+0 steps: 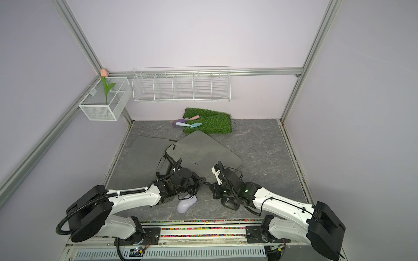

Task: Put the mouse into the laptop bag
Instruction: Unzip the zipper on the zippered laptop bag.

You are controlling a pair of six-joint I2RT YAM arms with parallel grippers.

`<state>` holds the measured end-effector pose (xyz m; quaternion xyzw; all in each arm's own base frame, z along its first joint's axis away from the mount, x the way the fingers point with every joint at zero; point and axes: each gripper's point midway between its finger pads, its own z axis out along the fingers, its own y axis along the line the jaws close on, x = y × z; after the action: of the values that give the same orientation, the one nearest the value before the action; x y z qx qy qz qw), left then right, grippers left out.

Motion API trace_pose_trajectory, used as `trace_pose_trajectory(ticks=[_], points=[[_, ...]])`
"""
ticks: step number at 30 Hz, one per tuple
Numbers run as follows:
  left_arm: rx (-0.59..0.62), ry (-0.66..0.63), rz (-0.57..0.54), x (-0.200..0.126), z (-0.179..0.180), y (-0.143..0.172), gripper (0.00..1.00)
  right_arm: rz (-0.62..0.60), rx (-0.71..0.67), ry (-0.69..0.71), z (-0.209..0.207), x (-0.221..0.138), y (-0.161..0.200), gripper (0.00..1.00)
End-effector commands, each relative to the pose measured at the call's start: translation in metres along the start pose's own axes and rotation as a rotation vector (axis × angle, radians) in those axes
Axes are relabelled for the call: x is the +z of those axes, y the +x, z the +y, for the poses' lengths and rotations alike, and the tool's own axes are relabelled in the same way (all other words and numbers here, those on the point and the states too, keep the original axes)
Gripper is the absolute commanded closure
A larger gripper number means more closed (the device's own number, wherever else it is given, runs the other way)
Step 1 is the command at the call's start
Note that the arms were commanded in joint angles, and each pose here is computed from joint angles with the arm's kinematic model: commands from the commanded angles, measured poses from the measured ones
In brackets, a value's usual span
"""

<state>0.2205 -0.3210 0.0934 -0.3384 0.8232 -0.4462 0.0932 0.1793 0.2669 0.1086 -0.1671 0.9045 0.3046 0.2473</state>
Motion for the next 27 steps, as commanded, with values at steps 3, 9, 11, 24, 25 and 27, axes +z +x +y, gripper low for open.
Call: trace_pose_trajectory(ticks=[3,9,11,24,25,27], points=[[0.003,0.054,-0.139,-0.020,-0.027,-0.028,1.00,0.027,0.064,0.127,-0.042,-0.008,0.021,0.94],[0.015,0.084,-0.087,-0.015,-0.038,-0.018,1.00,0.034,0.150,0.195,-0.070,-0.007,0.020,0.94],[0.022,0.098,-0.046,-0.009,-0.044,-0.009,1.00,0.042,0.177,0.196,-0.078,0.000,0.018,0.94],[0.194,0.109,-0.005,-0.008,-0.087,0.048,0.43,-0.014,0.340,0.284,-0.124,-0.004,-0.009,0.94],[0.210,0.108,0.010,-0.005,-0.090,0.055,0.30,-0.017,0.372,0.302,-0.132,-0.006,-0.010,0.94],[0.233,0.090,0.019,-0.003,-0.090,0.062,0.20,-0.036,0.432,0.340,-0.151,-0.011,-0.010,0.94]])
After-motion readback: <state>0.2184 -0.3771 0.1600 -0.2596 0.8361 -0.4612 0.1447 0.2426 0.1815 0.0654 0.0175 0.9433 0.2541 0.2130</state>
